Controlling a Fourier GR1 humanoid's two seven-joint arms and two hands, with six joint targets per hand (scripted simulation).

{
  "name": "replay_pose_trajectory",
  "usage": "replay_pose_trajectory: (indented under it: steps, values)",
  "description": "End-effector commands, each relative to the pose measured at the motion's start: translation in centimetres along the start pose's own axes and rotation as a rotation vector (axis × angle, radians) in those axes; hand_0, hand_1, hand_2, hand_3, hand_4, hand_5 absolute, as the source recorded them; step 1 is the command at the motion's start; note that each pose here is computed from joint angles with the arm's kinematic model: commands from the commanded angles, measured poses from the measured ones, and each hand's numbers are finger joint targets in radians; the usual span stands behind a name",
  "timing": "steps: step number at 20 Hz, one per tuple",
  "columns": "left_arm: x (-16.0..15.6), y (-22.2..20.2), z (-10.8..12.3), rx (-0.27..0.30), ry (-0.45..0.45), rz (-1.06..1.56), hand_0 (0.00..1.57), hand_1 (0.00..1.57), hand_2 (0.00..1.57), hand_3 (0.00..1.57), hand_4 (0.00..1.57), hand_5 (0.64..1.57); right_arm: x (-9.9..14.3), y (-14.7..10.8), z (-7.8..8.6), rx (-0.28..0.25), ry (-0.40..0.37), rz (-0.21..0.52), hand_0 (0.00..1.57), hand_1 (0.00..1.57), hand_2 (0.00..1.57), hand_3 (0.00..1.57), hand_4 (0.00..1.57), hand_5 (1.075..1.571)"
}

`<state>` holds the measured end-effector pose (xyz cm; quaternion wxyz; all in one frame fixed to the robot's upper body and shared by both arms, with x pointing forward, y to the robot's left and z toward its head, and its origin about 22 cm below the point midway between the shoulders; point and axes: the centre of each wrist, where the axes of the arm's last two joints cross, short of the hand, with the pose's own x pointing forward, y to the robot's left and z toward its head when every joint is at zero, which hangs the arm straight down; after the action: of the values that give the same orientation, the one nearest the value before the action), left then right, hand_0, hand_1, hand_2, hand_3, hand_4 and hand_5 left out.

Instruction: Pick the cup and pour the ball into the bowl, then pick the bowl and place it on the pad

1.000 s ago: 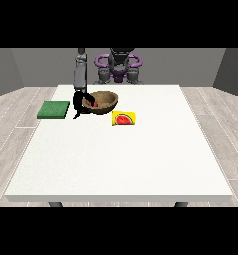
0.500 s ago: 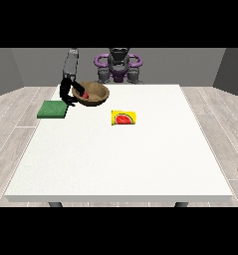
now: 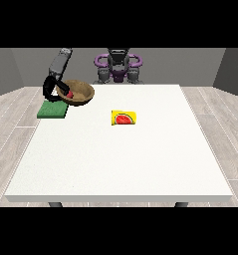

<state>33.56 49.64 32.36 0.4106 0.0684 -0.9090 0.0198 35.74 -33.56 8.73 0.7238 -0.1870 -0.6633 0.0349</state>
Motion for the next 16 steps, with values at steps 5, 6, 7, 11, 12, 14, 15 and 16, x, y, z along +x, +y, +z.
replay_pose_trajectory:
  steps: [5,6,7,11,12,14,15,16]
  values:
    - [-0.3,-3.6,-1.2,-0.004,0.003,-0.026,0.00,0.00,0.00,0.00,0.00,1.536,0.9,-2.2,-2.5,-0.023,-0.011,0.024,1.57,1.57,1.57,1.57,1.30,1.528]
    - [2.2,-2.1,-1.7,-0.021,-0.027,-0.022,0.00,0.00,0.00,0.00,0.00,1.533,0.9,-4.7,-2.8,-0.035,-0.029,-0.007,1.57,1.57,1.57,1.57,1.30,1.528]
    - [1.8,-0.6,-1.0,0.002,-0.032,-0.021,0.00,0.00,0.00,0.00,0.00,1.531,0.0,-2.4,-2.1,-0.040,-0.039,0.021,1.57,1.57,1.57,1.57,1.31,1.533]
    - [0.1,-1.7,-0.3,0.029,-0.017,-0.039,0.00,0.00,0.00,0.00,0.00,1.535,0.6,-7.6,-2.6,-0.036,-0.021,-0.018,1.57,1.57,1.57,1.23,1.30,1.536]
    - [-0.4,-2.0,0.2,-0.041,0.008,-0.027,0.00,0.00,0.00,0.00,0.00,1.534,-3.3,-6.7,-1.8,-0.057,0.002,-0.048,1.57,1.57,1.57,1.17,1.29,1.534]
    - [3.3,-0.4,-1.0,-0.004,-0.067,-0.036,0.00,0.00,0.00,0.00,0.00,1.536,-0.7,-8.5,-2.6,-0.028,-0.064,-0.066,1.57,1.57,1.57,1.11,1.30,1.537]
    - [2.1,-3.0,-1.1,-0.019,-0.082,-0.046,0.00,0.00,0.00,0.00,0.01,1.532,-1.8,-9.6,-2.7,-0.074,-0.051,-0.098,1.57,1.57,1.57,1.00,1.30,1.541]
    - [3.4,-0.7,-1.0,0.007,-0.095,-0.055,0.00,0.00,0.00,0.00,0.15,1.533,-0.3,-11.0,-2.6,-0.072,-0.075,-0.084,1.57,1.57,1.57,0.93,1.29,1.543]
